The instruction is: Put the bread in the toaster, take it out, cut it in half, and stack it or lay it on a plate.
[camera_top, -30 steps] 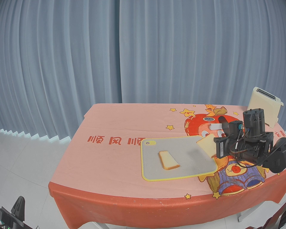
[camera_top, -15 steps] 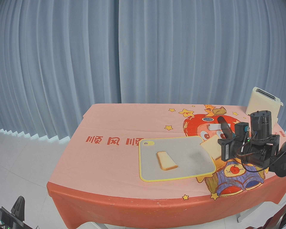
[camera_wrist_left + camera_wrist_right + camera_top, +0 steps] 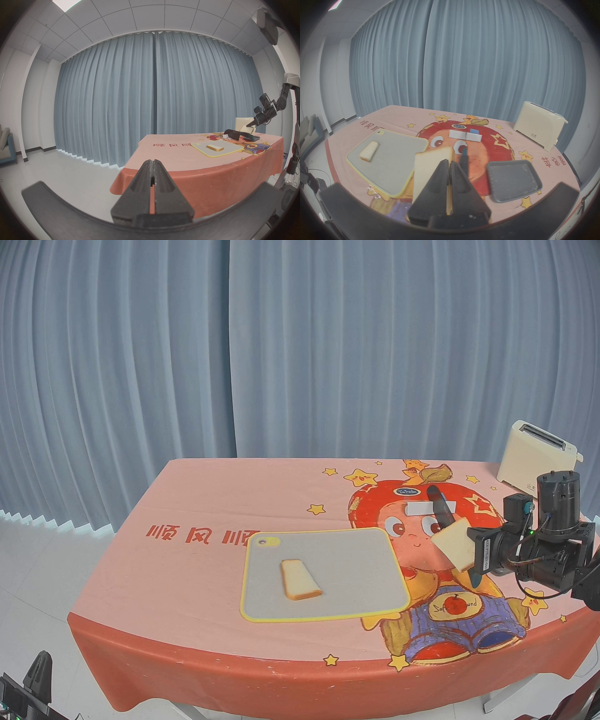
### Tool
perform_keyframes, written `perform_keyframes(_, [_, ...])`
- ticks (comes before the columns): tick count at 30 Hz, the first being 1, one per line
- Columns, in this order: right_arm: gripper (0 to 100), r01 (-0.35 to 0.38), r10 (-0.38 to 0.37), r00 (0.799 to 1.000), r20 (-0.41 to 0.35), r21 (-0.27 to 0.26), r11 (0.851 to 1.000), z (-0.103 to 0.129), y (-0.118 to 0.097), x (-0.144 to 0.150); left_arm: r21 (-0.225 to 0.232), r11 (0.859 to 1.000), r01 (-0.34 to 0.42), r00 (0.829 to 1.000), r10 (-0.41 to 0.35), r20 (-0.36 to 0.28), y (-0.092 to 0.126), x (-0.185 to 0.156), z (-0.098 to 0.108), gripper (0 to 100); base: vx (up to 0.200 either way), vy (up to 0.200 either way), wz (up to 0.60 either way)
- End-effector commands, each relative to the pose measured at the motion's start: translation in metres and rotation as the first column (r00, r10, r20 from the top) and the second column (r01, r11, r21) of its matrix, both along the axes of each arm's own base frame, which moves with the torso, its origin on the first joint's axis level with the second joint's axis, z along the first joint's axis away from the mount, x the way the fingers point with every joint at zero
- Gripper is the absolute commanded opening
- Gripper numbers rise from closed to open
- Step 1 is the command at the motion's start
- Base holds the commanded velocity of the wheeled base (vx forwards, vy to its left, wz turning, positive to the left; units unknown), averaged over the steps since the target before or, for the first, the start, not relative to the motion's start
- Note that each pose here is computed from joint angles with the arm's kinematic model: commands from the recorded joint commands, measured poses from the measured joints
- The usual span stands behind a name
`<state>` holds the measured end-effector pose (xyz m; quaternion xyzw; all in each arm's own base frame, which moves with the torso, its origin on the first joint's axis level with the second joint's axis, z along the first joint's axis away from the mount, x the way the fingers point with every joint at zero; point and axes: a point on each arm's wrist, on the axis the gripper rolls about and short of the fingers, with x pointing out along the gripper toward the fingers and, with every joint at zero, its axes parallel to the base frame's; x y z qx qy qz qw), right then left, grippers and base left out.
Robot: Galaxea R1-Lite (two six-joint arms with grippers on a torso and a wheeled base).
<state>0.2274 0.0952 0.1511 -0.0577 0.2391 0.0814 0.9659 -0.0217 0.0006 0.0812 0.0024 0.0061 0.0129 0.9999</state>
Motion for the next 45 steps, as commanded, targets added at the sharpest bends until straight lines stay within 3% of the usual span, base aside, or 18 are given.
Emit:
perform_keyframes(1, [0,0.008,-0.008,1.0,0.001,0.001,1.0,0.0,-0.002,0.001,-0.002,1.0,0.0,1.0,0.0,-0.019,0.0,0.001,-0.005,0,0.0,-0.2,0.0])
perform_keyframes(5, [0,0.022,-0.022,1.0,0.007,0.003,1.0,0.002,-0.005,0.002,0.0,1.0,0.0,1.0,0.0,-0.019,0.0,0.001,-0.005,0,0.0,-0.2,0.0])
perform_keyframes(17, [0,0.046,-0.046,0.999,0.013,0.009,0.999,0.003,-0.011,0.005,0.0,1.0,0.001,1.0,-0.001,-0.019,0.0,0.001,-0.005,0,0.0,0.0,0.0])
perform_keyframes(28, [0,0.12,-0.12,0.993,0.0,0.011,0.993,0.001,-0.031,0.011,0.0,1.0,0.001,1.0,-0.001,-0.019,0.0,0.001,-0.005,0,0.0,0.0,0.0])
perform_keyframes(45, [0,0.187,-0.189,0.976,-0.104,-0.031,0.982,-0.028,-0.046,0.021,0.0,1.0,0.001,1.0,-0.001,-0.019,0.0,0.001,-0.005,0,0.0,0.0,0.0])
